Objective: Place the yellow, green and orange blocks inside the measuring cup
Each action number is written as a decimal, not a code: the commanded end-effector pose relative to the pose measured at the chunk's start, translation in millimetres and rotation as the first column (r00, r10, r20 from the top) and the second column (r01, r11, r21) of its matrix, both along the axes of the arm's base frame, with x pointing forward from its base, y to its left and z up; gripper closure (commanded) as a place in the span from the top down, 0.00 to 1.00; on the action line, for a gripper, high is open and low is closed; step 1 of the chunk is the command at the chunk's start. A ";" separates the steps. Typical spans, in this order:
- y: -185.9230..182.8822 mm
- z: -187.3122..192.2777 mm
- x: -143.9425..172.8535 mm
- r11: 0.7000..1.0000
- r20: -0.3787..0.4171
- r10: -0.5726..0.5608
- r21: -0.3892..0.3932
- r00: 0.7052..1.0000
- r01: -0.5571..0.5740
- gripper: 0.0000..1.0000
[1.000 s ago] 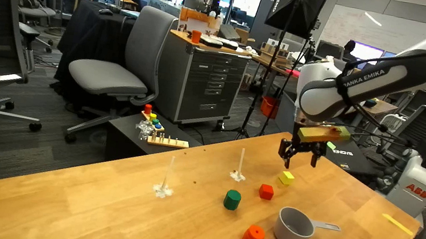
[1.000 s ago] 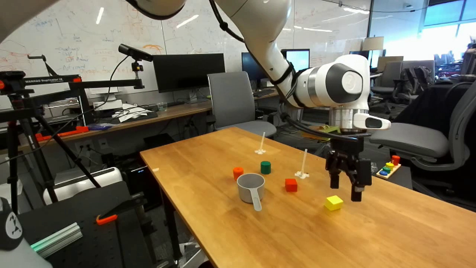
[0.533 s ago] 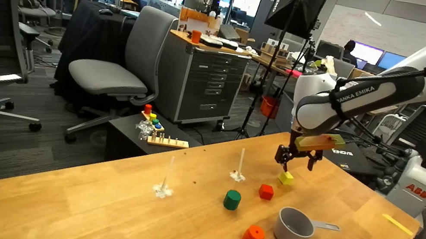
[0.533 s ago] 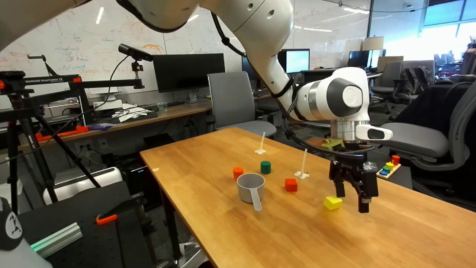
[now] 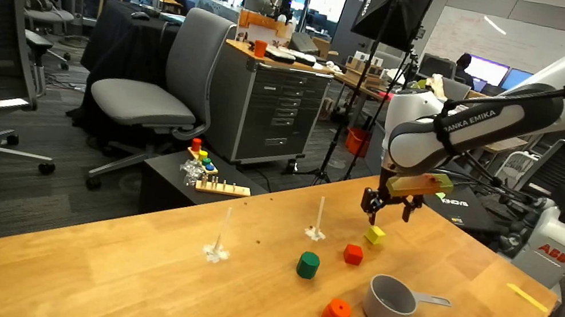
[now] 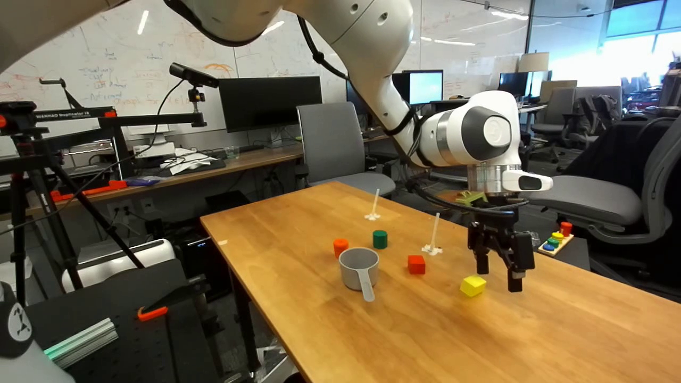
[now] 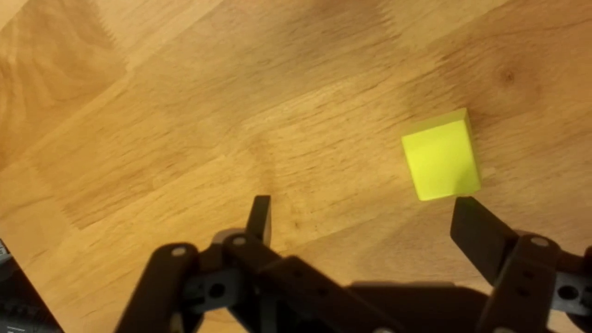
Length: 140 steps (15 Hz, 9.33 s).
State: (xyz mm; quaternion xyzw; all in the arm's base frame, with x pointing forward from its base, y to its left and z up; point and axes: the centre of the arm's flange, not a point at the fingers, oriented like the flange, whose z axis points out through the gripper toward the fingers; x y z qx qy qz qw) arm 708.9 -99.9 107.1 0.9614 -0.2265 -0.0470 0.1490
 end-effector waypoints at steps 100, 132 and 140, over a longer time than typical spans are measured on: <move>134.6 105.6 -98.7 0.895 0.010 0.445 -0.012 0.895 -0.445 1.00; 279.6 40.0 -30.4 0.706 -0.055 0.681 0.313 0.730 -0.635 1.00; 262.5 15.9 -17.6 0.741 -0.124 0.656 0.295 0.745 -0.603 1.00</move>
